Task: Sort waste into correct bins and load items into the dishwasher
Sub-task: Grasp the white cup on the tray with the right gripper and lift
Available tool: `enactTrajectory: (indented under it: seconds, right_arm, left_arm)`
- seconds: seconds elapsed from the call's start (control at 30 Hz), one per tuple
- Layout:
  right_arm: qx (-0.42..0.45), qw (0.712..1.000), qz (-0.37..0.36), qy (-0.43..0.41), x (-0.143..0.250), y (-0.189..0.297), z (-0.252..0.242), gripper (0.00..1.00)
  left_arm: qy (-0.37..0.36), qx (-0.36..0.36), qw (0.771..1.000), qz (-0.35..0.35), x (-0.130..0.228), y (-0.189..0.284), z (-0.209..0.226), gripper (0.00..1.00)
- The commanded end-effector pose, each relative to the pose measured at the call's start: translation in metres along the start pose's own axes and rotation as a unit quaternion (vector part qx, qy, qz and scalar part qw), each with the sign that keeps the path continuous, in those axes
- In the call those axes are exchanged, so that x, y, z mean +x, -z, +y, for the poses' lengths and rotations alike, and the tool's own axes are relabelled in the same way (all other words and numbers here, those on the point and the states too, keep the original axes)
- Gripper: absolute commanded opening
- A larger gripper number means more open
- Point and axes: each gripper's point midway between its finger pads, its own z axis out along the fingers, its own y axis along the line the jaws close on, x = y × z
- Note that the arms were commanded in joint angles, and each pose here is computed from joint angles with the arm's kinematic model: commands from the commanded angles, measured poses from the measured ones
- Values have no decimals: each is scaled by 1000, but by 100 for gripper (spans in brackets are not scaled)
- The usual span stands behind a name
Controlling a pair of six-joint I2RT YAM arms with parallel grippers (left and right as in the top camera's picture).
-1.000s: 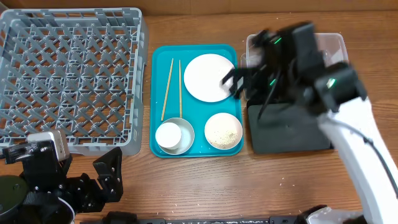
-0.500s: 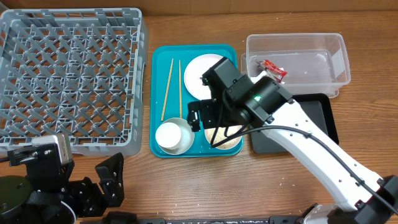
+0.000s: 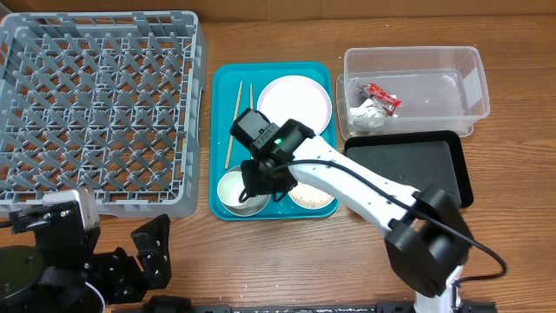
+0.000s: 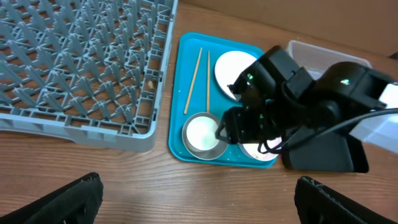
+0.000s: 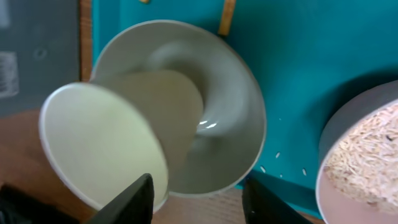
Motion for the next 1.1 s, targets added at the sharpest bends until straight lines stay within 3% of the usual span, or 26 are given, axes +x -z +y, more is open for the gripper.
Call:
enactTrajectory:
  seconds: [0.0,0.13,0.3,0.47,0.6,0.77,0.87,1.07]
  right_arm:
    - [10,1000,-2,-9,-3,-9,-2,35]
    - [7,1000,-16,-6,-11,-9,-1,18]
    - [-9,1000,-24,-3,-15,-8,7,4]
    - [-39,998,-40,-12,-25,22,10,4]
    - [-56,994,-91,-36,-43,80,-9,4]
    - [-121,982,-148,4,-48,161,-32,4]
    - [-172,969,-175,38,-41,205,-42,4]
    - [-336,901,-232,146,-9,296,-40,4]
  left_arm:
    - [0,-23,1000,-4,-3,-2,8,100]
    - [0,-27,1000,-3,-3,-3,9,100]
    - [1,-33,999,-5,-6,-7,10,100]
    - [26,-50,998,16,-3,-35,16,100]
    - [49,-53,996,60,7,-71,16,100]
    - [49,26,991,122,13,-109,-15,100]
    - [27,135,981,139,5,-116,-54,100]
    - [14,337,927,166,-11,-113,-117,100]
